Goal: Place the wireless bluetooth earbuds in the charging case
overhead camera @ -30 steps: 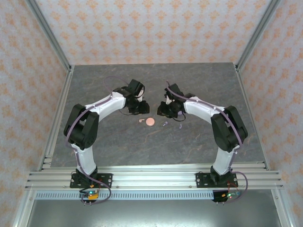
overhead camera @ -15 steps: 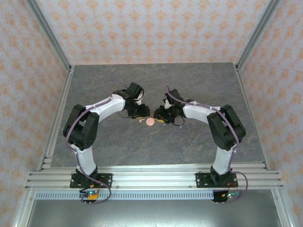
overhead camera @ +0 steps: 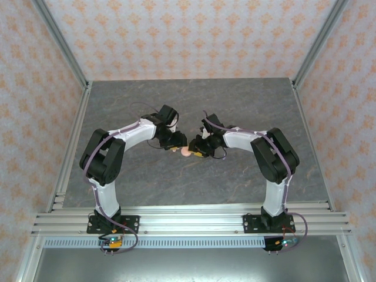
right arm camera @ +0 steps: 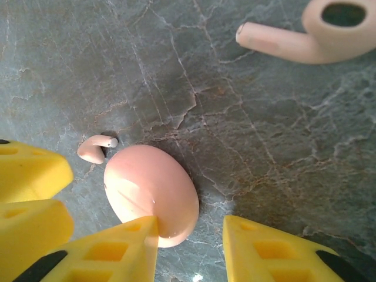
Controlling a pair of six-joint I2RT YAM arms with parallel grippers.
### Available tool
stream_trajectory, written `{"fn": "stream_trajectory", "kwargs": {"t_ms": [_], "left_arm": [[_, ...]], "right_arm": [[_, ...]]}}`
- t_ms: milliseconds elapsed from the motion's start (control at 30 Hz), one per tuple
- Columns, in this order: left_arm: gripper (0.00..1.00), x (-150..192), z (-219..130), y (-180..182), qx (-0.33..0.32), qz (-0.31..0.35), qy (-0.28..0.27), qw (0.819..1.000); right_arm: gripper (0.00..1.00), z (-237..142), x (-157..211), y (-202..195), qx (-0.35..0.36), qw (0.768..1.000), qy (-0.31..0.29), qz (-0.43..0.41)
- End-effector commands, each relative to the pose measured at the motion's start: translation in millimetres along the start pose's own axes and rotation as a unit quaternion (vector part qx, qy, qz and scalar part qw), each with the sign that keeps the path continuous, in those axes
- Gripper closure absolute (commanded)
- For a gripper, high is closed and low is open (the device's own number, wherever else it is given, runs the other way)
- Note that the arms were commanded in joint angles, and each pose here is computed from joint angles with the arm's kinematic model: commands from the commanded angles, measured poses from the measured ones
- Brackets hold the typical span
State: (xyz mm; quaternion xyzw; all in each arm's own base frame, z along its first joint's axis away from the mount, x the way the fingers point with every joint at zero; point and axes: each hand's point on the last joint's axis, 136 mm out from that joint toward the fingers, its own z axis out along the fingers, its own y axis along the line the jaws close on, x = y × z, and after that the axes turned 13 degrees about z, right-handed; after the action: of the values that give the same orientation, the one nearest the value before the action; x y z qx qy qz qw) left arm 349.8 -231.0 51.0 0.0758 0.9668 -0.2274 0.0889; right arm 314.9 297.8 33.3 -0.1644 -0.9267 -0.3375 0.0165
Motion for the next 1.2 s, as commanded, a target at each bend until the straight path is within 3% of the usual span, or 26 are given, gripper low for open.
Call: {"fn": "stream_trajectory", "kwargs": {"t_ms": [0, 1167], "left_arm": [[0.53, 4, 9, -3, 0.014, -0.007, 0.010, 1.000], [0.60, 2, 31, -3, 0.011, 0.001, 0.036, 0.999]], "right_arm": [[0.66, 3, -3, -5, 0.015, 1.000, -0.009, 0.003], [0.71, 0, -5, -20, 0.049, 0.998, -0.027, -0.002]]}}
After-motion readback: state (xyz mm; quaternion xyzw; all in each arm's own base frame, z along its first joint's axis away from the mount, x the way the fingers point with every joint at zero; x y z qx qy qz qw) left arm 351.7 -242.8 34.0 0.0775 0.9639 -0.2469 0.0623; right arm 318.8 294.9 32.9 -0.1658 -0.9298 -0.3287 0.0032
